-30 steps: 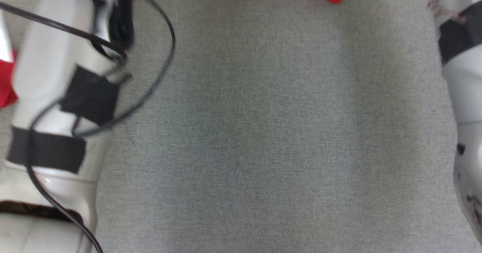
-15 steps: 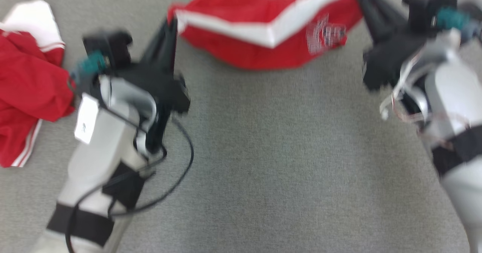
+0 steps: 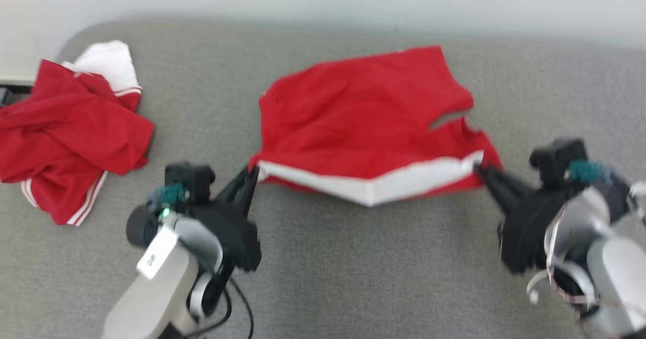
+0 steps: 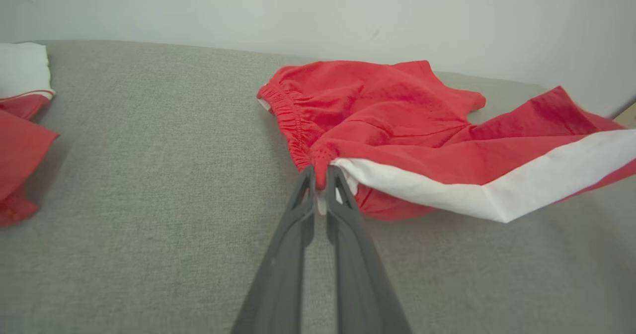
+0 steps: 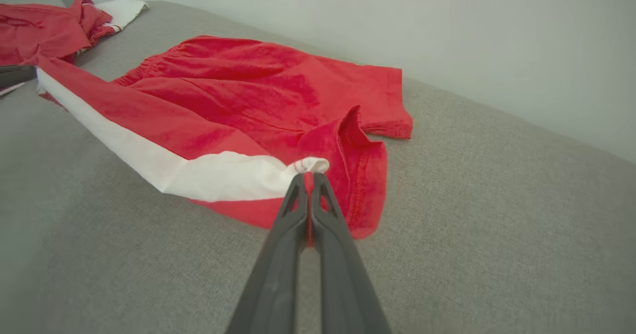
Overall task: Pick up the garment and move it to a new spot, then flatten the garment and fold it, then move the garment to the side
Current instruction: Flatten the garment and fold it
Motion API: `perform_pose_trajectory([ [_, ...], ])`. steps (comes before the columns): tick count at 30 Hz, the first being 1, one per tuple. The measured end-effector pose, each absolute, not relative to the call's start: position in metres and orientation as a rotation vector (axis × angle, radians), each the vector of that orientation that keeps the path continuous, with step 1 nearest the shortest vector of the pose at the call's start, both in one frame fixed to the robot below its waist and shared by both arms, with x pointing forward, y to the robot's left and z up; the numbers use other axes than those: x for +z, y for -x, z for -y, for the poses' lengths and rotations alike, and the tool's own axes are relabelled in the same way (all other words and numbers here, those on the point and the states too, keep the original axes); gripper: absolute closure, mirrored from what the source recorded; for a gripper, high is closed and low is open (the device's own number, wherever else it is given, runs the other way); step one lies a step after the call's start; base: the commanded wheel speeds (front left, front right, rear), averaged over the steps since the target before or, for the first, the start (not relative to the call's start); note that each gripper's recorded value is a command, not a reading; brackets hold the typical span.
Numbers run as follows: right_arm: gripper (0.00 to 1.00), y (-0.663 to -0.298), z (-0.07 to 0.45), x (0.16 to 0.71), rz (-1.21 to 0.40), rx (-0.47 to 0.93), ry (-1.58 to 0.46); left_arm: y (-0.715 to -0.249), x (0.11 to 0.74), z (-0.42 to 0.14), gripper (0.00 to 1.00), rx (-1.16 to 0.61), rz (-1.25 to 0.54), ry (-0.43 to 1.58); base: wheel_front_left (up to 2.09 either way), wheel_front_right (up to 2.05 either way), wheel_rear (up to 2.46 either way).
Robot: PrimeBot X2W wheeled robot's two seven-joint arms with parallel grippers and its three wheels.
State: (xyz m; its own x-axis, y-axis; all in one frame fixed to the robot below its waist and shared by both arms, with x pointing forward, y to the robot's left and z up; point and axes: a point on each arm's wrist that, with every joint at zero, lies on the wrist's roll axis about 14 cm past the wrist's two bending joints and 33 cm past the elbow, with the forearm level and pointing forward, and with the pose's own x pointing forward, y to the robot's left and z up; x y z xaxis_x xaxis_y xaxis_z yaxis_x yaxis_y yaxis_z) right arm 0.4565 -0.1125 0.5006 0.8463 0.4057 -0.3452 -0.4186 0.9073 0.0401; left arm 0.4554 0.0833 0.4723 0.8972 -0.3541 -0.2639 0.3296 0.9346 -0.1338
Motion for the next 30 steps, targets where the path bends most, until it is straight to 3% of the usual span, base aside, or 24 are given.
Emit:
perform_pose_trajectory([
  [14, 1.00, -0.360, 0.127, 0.467, -0.693, 0.408, -0.053, -0.396, 0.461, -0.092, 1.00, -0.316, -0.327, 0.148, 0.00, 0.00, 0.00],
  [22, 1.00, -0.329, 0.127, 0.465, -0.773, 0.423, -0.084, -0.374, 0.456, -0.090, 1.00, -0.334, -0.349, 0.138, 0.00, 0.00, 0.00],
  [30, 1.00, -0.314, 0.144, 0.465, -0.798, 0.344, -0.143, -0.355, 0.454, -0.097, 1.00, -0.317, -0.381, 0.144, 0.00, 0.00, 0.00],
])
